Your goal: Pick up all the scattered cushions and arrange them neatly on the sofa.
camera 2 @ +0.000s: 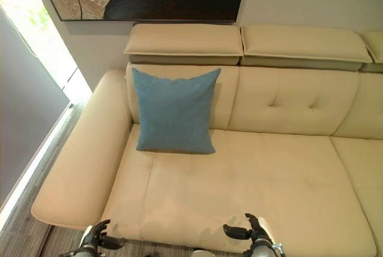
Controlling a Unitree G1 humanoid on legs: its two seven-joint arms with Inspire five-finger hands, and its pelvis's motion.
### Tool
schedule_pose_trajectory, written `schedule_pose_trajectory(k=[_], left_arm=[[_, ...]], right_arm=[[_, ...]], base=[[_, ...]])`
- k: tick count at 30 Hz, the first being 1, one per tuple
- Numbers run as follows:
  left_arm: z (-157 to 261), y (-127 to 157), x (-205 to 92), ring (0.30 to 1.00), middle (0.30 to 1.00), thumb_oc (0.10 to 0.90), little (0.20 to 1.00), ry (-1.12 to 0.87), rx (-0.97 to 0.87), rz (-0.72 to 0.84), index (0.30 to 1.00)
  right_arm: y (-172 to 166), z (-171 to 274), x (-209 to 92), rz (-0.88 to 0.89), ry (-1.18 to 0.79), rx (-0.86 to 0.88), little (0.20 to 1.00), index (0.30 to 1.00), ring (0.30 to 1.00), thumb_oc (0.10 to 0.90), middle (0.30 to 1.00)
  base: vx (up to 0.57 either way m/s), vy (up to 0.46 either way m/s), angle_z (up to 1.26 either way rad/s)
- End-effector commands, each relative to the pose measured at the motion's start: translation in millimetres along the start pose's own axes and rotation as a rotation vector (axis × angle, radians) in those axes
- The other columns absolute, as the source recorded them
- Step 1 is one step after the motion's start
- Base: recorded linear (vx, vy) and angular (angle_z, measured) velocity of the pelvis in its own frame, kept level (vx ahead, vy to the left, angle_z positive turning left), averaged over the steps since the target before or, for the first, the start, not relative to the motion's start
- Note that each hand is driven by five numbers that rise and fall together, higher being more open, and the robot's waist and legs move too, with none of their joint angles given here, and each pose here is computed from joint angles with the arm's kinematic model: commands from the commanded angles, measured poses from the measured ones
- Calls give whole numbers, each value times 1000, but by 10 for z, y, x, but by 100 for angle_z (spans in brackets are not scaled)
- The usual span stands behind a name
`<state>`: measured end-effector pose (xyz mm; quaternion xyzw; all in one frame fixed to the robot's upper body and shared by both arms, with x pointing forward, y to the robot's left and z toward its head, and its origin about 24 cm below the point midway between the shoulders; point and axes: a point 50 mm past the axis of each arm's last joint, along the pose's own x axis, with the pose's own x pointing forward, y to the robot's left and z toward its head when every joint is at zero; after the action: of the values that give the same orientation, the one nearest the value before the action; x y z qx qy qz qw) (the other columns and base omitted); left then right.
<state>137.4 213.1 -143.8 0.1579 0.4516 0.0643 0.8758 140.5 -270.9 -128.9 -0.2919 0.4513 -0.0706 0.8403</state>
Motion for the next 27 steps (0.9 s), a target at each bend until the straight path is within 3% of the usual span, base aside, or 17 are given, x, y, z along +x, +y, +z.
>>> schedule_pose_trajectory(k=[1,6,15,27], left_arm=[[59,175,16,900,900,800,900,-54,14,70,900],[71,279,51,900,900,800,900,-37,47,102,900],[-336,364,-40,900,900,800,900,121,23,127,900],[-99,146,25,900,900,800,900,55,28,65,900]], right_arm=[[-197,246,80,-72,-79,-47,900,900,900,800,900],[-80,332,94,-35,-83,-78,900,900,900,800,900],[59,144,48,7,-14,-46,900,900,900,800,900],[46,16,34,-20,52,0,900,900,900,800,900]], base=[[-337,157,-17],[-387,78,-21],[-259,-24,-37],[-124,-123,-32]])
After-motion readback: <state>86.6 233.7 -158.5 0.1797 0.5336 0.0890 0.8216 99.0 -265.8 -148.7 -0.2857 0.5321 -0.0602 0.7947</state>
